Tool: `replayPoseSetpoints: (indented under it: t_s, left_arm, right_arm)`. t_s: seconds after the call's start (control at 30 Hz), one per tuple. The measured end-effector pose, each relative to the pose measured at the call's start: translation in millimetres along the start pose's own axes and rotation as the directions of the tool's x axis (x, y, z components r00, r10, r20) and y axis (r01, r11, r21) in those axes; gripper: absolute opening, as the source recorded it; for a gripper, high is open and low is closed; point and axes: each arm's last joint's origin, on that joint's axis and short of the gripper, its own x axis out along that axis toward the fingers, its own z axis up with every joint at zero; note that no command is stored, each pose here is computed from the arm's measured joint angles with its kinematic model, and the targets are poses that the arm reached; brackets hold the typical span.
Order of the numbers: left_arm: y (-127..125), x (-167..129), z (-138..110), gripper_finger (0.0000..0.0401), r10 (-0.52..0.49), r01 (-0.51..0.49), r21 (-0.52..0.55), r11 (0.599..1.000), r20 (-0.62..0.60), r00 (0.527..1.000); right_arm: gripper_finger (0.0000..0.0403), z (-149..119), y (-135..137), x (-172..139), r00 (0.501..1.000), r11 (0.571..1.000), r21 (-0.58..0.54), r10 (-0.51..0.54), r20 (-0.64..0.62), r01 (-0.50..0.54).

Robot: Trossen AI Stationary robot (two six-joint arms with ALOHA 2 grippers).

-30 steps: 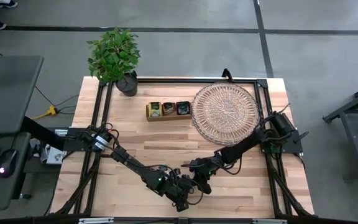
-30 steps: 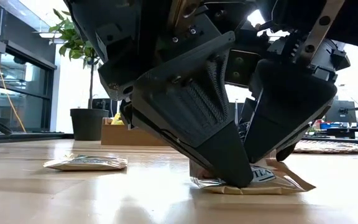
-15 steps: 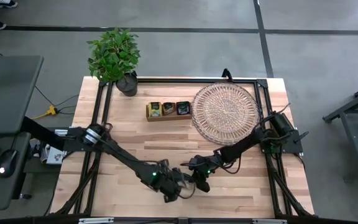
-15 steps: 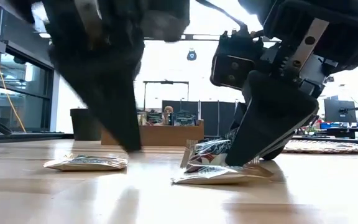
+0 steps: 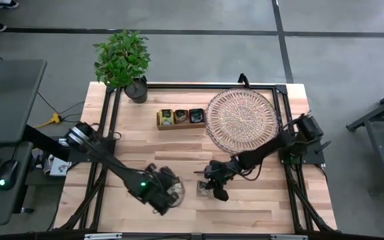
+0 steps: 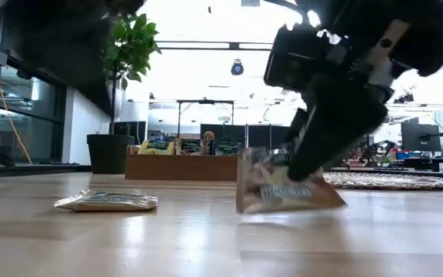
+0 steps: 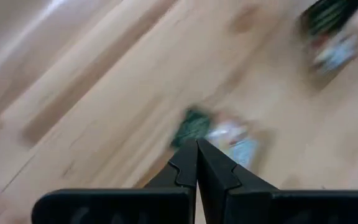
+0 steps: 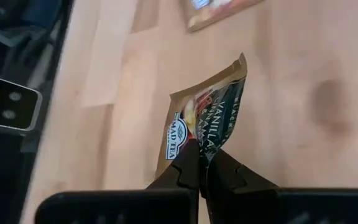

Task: Pick & Place Tea
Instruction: Put the brown tea bag into the middle section of the wooden organizer

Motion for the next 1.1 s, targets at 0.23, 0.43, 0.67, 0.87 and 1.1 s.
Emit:
replayPoseSetpoints:
  t_s: [0.23,0.43,0.67,0.87,1.1]
  left_arm:
    - [40,2,-32,0.0001,-0.204,0.222,-0.245,0.944,0.096,0.974]
    - [65,15,-44,0.0001,-0.388,0.440,-0.315,0.841,0.216,0.896]
    - [90,37,-56,0.0001,-0.472,0.529,-0.374,0.762,0.239,0.849]
    - [110,49,-59,0.0001,-0.548,0.609,-0.368,0.702,0.266,0.793]
    - [129,56,-63,0.0001,-0.636,0.673,-0.316,0.669,0.224,0.738]
  right_arm:
    - [0.0000,22,-10,-36,0.996,0.989,-0.122,-0.081,0.039,0.086]
    - [0.0000,37,-32,-60,0.987,0.968,-0.194,-0.151,0.058,0.160]
    - [0.0000,51,-70,-76,0.982,0.958,-0.215,-0.177,0.064,0.187]
    - [0.0000,79,-92,-96,0.966,0.929,-0.265,-0.236,0.108,0.257]
    - [0.0000,122,-116,-131,0.917,0.876,-0.296,-0.319,0.238,0.381]
